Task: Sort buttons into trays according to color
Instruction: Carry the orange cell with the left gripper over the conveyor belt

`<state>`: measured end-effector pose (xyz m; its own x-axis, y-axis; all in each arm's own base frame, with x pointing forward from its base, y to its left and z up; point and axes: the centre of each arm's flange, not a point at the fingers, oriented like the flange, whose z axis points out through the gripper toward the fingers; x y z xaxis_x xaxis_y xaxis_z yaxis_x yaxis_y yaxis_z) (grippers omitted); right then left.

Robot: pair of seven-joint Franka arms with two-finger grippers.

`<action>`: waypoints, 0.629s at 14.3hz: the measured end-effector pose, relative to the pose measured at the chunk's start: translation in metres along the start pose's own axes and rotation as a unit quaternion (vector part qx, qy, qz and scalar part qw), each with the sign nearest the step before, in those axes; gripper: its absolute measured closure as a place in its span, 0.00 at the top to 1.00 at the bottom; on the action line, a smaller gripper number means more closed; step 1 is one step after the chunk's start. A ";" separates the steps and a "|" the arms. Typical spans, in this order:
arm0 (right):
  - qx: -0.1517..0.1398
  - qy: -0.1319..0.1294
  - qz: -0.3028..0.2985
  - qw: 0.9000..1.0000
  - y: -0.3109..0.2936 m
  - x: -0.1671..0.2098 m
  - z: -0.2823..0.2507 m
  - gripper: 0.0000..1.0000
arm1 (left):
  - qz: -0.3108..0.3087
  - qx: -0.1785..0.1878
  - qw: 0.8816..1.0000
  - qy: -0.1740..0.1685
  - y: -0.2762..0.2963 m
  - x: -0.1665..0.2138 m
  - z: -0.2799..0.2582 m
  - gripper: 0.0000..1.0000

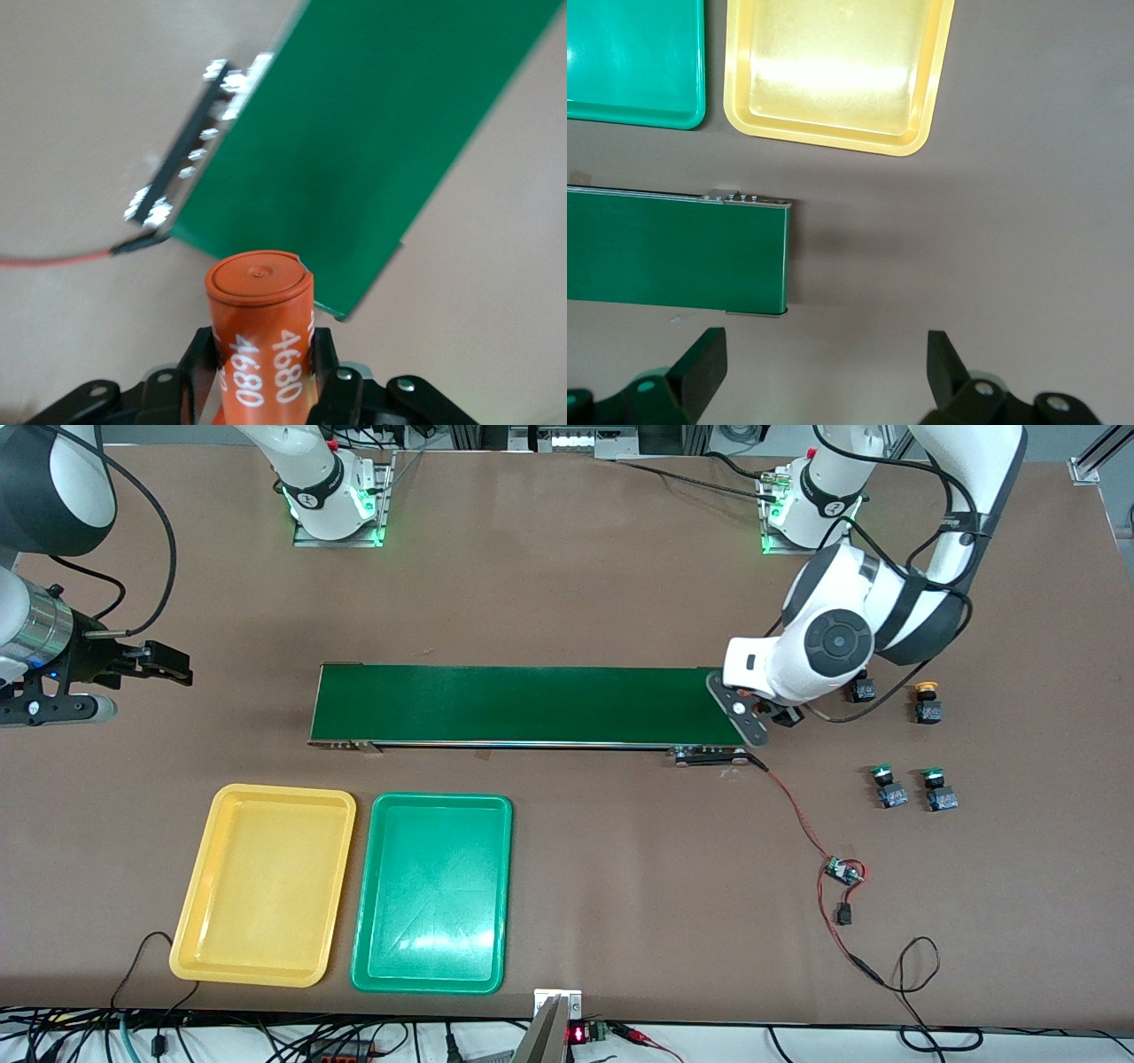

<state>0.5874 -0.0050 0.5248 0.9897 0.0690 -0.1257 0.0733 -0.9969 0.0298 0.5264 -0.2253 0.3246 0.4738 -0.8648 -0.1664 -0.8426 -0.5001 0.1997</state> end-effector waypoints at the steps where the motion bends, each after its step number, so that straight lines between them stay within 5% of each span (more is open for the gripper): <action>1: 0.000 0.000 0.000 1.000 0.000 0.000 0.000 1.00 | 0.031 -0.001 1.000 -0.002 0.009 0.005 0.002 0.49; 9: 0.000 0.000 -0.004 1.000 -0.005 0.000 0.000 1.00 | 0.234 0.007 0.972 0.011 0.048 0.035 0.023 0.49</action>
<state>0.5874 -0.0001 0.5246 0.9889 0.0769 -0.1269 0.0813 -0.9963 0.0296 0.4962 -0.2784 0.3059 0.0435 -0.9982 -0.0407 -0.9706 -0.0519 0.2349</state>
